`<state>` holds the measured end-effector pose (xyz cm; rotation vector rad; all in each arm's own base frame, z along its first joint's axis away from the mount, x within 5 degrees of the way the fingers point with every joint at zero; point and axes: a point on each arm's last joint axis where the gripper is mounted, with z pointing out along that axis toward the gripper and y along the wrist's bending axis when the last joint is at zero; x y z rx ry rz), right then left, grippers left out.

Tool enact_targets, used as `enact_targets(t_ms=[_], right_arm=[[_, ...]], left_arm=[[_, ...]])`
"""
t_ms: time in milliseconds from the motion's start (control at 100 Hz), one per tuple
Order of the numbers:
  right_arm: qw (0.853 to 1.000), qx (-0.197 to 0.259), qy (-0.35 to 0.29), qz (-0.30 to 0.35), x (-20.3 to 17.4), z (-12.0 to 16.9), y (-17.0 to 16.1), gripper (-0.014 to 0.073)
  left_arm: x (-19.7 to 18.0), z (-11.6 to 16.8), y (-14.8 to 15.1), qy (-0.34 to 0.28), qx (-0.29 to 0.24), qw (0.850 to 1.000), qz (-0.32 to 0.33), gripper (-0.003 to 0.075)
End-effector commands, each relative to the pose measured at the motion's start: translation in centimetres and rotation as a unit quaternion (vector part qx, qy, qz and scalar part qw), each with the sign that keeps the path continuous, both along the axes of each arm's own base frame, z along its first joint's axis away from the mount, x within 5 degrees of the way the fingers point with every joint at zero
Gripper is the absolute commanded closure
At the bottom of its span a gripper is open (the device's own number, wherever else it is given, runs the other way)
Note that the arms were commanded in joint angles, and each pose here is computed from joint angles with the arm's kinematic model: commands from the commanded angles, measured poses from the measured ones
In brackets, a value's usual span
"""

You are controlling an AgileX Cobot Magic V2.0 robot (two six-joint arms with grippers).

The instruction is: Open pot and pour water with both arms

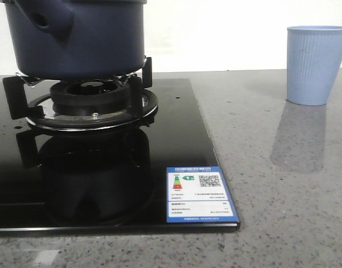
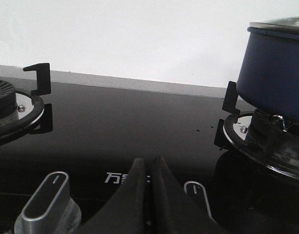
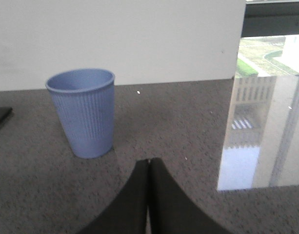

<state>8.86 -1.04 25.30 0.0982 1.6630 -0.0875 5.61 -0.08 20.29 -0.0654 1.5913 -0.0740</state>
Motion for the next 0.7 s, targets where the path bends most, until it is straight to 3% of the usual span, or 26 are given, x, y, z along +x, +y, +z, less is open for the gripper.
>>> enact_targets(t_ms=[0,320,690], right_arm=[[0.999,-0.019,-0.032,0.006,-0.7,0.2,0.2,0.0662],[0.993,0.011,-0.115,0.012,-3.1,-4.5,0.5,0.0662],[0.997,0.003,-0.077,0.003,-3.3,-5.2,0.4,0.0662]], left_arm=[[-0.1,-0.3,0.0,-0.032,-0.009,0.999,0.000,0.0739],[-0.1,-0.3,0.0,-0.032,-0.009,0.999,0.000,0.0739],[-0.1,-0.3,0.0,-0.032,-0.009,0.999,0.000,0.0739]])
